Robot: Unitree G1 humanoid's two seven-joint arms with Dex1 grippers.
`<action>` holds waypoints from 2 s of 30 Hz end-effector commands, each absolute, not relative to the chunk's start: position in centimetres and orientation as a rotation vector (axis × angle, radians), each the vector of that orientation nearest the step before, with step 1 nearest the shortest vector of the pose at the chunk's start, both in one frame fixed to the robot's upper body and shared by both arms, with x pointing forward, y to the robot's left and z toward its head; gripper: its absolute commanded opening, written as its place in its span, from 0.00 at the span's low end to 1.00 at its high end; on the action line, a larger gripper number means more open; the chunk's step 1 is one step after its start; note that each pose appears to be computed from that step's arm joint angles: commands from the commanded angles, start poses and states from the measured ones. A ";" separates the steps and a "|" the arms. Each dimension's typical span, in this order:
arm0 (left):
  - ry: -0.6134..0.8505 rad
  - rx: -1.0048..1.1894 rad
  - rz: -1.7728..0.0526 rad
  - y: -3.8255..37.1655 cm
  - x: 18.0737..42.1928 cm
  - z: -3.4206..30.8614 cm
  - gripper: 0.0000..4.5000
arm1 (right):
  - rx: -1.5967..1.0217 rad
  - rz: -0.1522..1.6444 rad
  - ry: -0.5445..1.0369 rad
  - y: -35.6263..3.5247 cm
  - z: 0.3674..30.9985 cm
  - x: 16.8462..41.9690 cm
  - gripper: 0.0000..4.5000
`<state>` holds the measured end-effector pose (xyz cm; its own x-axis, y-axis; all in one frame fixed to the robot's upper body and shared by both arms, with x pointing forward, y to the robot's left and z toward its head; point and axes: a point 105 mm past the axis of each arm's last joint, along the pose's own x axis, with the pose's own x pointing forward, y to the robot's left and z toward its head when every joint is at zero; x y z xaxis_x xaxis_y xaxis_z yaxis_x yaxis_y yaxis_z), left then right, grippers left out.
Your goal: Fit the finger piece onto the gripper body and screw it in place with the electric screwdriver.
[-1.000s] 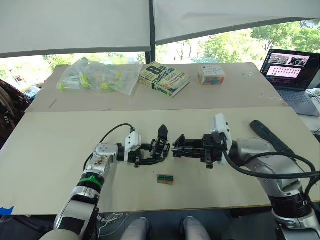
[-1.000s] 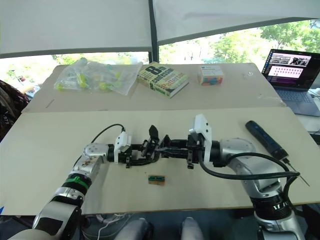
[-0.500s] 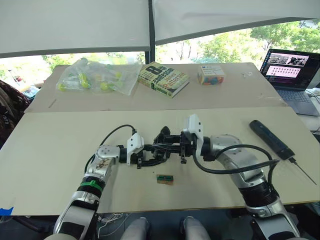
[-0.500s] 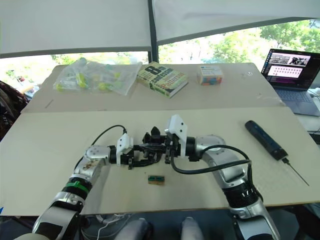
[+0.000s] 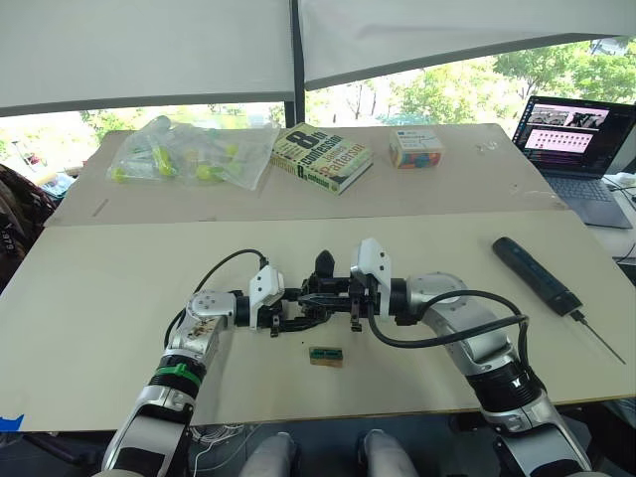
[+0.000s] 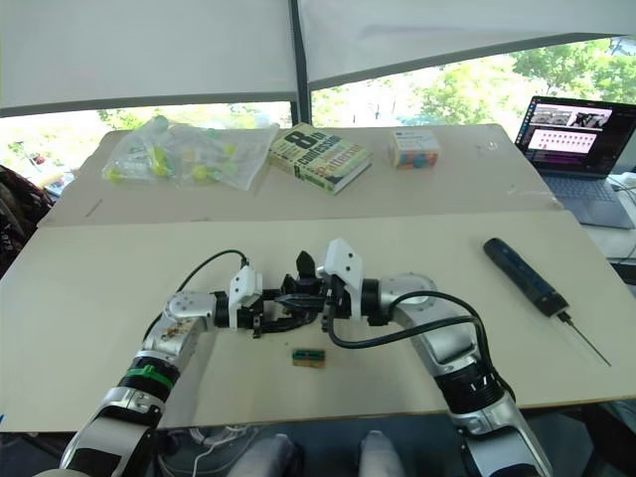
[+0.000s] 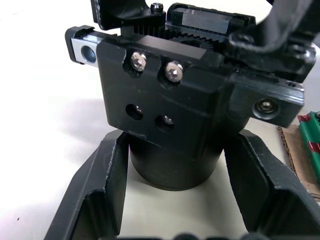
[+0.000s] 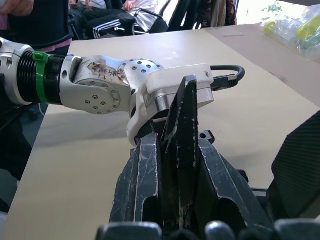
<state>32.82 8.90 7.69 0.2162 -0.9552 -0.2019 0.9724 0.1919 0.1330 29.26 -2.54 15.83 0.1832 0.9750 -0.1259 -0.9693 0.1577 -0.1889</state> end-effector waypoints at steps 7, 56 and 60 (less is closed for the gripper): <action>0.141 0.250 -1.383 8.9 32.0 6.4 0.51 | -0.256 1.378 0.030 -2.4 14.8 29.1 0.09; 0.151 0.218 -1.370 9.0 31.5 6.3 0.51 | -0.131 1.214 0.415 -4.9 8.9 30.4 0.09; 0.150 0.218 -1.367 9.0 31.5 6.3 0.51 | -0.169 1.229 0.411 -4.8 8.9 30.2 0.09</action>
<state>32.50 9.27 6.88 0.2487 -0.9428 -0.2220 0.9680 0.2337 0.0916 29.72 -2.50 13.83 0.2267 0.9517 -0.2072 -0.9726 0.2325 0.0033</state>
